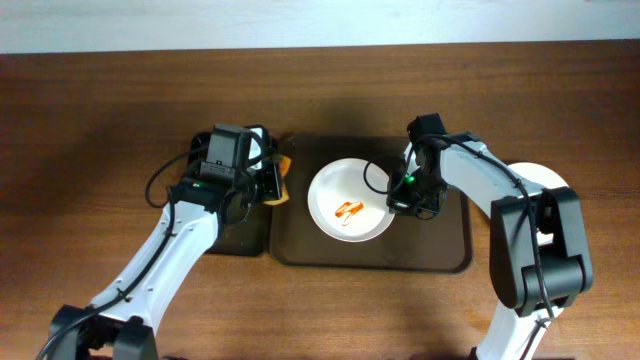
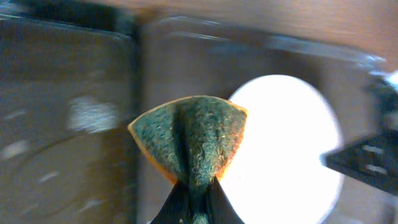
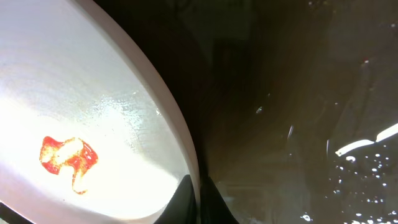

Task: Clean dirty plates on tray and stack at the side
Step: 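Scrub the last plate with the sponge in the left gripper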

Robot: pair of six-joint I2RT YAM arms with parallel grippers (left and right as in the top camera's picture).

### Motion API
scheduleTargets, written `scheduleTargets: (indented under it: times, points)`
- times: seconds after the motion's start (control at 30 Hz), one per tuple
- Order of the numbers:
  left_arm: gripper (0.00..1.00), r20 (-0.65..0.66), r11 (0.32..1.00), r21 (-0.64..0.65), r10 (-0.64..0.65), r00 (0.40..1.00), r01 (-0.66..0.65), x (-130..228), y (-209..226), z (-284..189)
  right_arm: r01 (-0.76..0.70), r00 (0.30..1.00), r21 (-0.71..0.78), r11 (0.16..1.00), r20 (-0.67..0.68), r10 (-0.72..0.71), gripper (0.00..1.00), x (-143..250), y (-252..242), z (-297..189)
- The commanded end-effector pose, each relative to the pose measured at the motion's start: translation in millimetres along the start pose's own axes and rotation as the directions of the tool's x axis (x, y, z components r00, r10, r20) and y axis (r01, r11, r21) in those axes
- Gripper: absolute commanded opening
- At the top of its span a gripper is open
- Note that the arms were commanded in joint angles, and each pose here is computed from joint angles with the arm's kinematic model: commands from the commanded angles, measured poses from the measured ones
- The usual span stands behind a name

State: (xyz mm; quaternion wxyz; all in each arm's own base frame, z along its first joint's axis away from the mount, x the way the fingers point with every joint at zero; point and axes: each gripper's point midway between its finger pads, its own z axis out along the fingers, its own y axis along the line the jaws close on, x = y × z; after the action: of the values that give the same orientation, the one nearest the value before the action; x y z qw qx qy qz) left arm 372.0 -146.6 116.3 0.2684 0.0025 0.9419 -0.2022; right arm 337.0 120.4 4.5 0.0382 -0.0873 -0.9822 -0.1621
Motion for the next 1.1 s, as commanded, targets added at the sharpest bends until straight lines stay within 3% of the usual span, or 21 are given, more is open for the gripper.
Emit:
scheduleTargets:
  times: [0.0,0.13,0.23,0.37,0.53,0.7,0.83,0.97,1.07]
  points:
    - [0.0,-0.093,0.948,0.317,0.072,0.993,-0.039,17.5,-54.5,14.9,0.02,1.0,0.038,0.999,-0.008,-0.019,0.04,4.8,-6.6,2.6]
    - [0.0,-0.172,0.874,0.485,0.121,0.978,-0.023,43.3,-90.8,46.9,0.02,1.0,0.038,0.999,-0.009,-0.019,0.04,5.0,-6.6,2.6]
    - [0.0,-0.195,0.847,0.531,0.107,0.975,0.014,53.7,-112.3,68.5,0.019,1.0,0.038,0.999,-0.009,-0.019,0.04,5.1,-6.7,2.7]
    - [0.0,-0.285,0.856,0.487,-0.032,0.958,0.173,67.5,-125.0,92.8,0.019,1.0,0.038,0.999,-0.01,-0.019,0.04,5.1,-6.7,2.7]
    - [0.0,-0.277,0.839,0.527,0.02,0.961,0.135,84.7,-152.5,102.4,0.018,1.0,0.039,0.999,-0.013,-0.018,0.04,6.0,-7.0,2.7]
    - [0.0,-0.268,0.887,0.438,-0.025,0.963,0.145,95.9,-150.0,120.6,0.015,1.0,0.043,0.999,-0.023,-0.014,0.04,8.4,-7.9,2.6]
    - [0.0,-0.21,0.955,0.26,-0.087,0.974,0.141,91.3,-115.3,135.4,0.014,1.0,0.044,0.999,-0.026,-0.013,0.04,9.3,-8.3,2.6]
    - [0.0,-0.196,0.989,-0.024,-0.145,0.97,0.143,102.8,-55.9,140.6,0.013,1.0,0.045,0.999,-0.028,-0.012,0.04,9.9,-8.5,2.4]
    - [0.0,-0.193,0.996,-0.065,-0.066,0.979,0.054,92.3,-28.8,134.0,0.02,0.999,0.045,0.999,-0.03,-0.019,0.04,10.1,-8.5,2.5]
